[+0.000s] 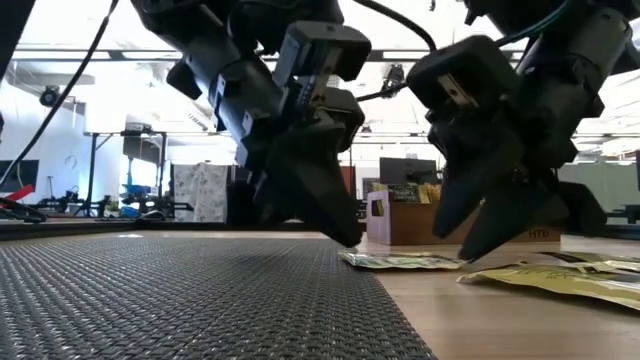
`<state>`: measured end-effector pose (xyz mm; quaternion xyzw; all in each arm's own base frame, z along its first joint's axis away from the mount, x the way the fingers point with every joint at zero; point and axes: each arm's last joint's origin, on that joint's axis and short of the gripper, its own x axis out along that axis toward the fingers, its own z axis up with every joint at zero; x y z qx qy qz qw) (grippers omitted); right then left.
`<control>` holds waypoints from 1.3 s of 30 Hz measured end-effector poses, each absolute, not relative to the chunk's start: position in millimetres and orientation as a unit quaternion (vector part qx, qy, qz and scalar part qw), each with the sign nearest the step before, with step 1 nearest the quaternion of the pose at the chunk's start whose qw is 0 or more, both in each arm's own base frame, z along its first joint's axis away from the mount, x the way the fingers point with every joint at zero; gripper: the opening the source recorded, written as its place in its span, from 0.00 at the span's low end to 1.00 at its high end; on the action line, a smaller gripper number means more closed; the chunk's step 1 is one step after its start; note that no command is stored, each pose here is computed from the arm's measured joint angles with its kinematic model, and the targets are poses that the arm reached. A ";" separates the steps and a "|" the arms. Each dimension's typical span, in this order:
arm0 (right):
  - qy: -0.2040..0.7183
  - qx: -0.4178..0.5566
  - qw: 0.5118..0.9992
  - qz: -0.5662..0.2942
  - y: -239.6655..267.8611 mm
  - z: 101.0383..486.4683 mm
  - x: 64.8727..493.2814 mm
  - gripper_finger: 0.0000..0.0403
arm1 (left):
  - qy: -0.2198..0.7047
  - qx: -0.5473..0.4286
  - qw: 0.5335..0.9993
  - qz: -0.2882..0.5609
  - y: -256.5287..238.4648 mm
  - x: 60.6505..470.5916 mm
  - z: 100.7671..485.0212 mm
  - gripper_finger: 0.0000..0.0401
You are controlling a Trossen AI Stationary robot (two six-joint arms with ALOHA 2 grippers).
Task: Pick & Place Tea
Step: Put the yellow tea bag into the middle section of the wooden organizer
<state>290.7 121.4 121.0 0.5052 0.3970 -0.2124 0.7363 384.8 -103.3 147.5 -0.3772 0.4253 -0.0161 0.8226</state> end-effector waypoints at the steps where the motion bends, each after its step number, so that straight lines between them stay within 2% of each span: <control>1: 0.396 0.508 0.736 -0.209 121.7 121.3 291.2 0.37 | 0.426 -0.376 0.823 -0.009 -102.0 385.1 145.5 0.00; 8: 0.390 0.516 0.735 -0.202 122.0 122.0 293.2 0.46 | 0.427 -0.370 0.825 -0.002 -100.8 389.0 133.2 0.00; 21: 0.399 0.510 0.735 -0.201 124.6 116.3 301.3 0.41 | 0.413 -0.388 0.824 -0.010 -103.1 395.4 122.5 0.00; 28: 0.423 0.486 0.735 -0.212 122.2 120.0 294.4 0.32 | 0.420 -0.381 0.823 -0.021 -104.4 394.6 122.2 0.00; 39: 0.432 0.460 0.748 -0.206 119.9 118.2 293.8 0.05 | 0.415 -0.382 0.826 -0.022 -104.7 394.9 122.4 0.00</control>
